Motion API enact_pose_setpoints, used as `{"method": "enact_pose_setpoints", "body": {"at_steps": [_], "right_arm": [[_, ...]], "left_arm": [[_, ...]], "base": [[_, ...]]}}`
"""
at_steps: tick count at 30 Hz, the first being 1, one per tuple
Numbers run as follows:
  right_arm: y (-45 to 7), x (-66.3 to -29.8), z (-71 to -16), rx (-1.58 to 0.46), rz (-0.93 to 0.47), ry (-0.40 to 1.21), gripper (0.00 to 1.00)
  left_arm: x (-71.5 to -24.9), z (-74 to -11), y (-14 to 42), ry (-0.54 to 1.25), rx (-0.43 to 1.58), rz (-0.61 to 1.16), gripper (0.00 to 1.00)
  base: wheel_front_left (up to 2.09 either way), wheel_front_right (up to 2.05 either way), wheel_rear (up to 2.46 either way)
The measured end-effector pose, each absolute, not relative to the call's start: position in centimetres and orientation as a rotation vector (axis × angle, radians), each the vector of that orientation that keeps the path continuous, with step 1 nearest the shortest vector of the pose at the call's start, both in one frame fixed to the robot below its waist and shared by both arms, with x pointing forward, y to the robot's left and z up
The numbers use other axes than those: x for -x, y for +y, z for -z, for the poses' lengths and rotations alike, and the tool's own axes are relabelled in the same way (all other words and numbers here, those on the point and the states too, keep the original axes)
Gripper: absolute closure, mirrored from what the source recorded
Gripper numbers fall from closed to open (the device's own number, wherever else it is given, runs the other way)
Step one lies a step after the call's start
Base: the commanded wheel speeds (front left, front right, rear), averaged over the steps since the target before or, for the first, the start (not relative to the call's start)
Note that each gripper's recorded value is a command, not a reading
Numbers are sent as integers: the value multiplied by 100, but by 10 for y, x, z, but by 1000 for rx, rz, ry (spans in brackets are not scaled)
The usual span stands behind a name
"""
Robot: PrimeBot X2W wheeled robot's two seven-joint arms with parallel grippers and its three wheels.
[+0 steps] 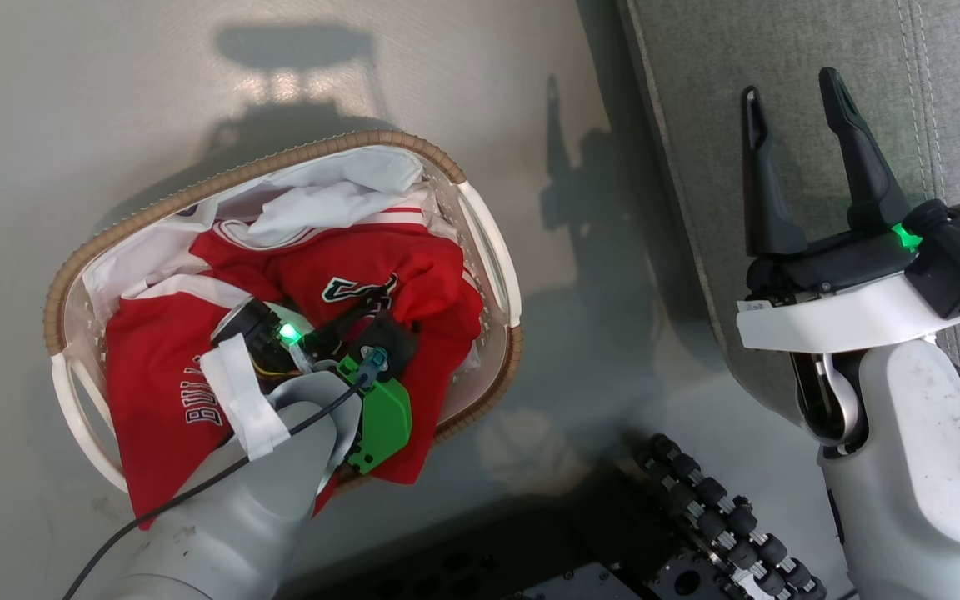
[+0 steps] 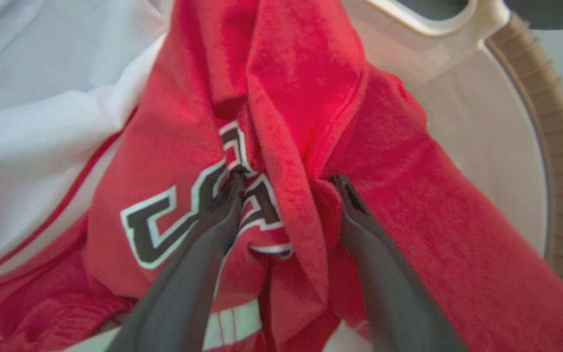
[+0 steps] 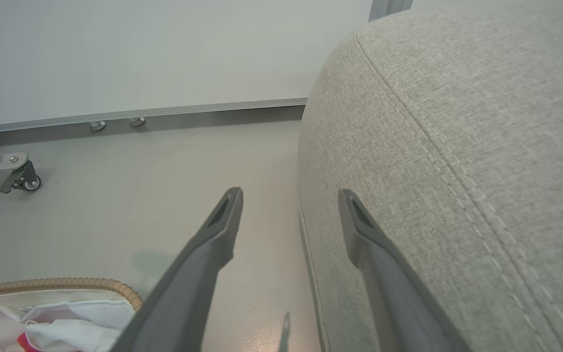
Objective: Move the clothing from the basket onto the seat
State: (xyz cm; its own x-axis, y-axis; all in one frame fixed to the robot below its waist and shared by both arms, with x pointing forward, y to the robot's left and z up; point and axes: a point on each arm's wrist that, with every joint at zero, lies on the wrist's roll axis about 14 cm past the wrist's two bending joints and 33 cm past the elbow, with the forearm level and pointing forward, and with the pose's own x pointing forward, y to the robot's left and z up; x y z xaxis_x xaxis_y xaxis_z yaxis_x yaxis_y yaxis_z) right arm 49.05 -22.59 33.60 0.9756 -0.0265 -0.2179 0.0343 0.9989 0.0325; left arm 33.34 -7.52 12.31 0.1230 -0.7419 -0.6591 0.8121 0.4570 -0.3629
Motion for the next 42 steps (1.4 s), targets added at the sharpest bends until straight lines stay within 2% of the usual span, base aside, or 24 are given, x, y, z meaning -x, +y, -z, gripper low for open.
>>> {"method": "enact_pose_setpoints", "body": {"at_steps": [1, 6, 16, 29, 42], "right_arm": [[-226, -490, -336, -36, 30, 220, 0], [-224, -490, -341, -40, 27, 214, 0], [-211, -485, -367, -26, -9, 177, 0], [-192, -446, -419, -22, -44, 115, 0], [-166, -398, -477, -27, -110, -2, 0]], "left_arm": [[-333, -123, -75, 903, -92, 1136, 100], [-338, -136, -83, 866, -80, 1151, 100], [-350, -203, -102, 693, -25, 1159, 100], [-360, -314, -92, 455, 9, 1064, 100], [-396, -453, -53, 36, -199, 987, 100]], "base": [[0, 0, 0], [0, 0, 0], [0, 0, 0], [0, 0, 0], [0, 0, 0]]}}
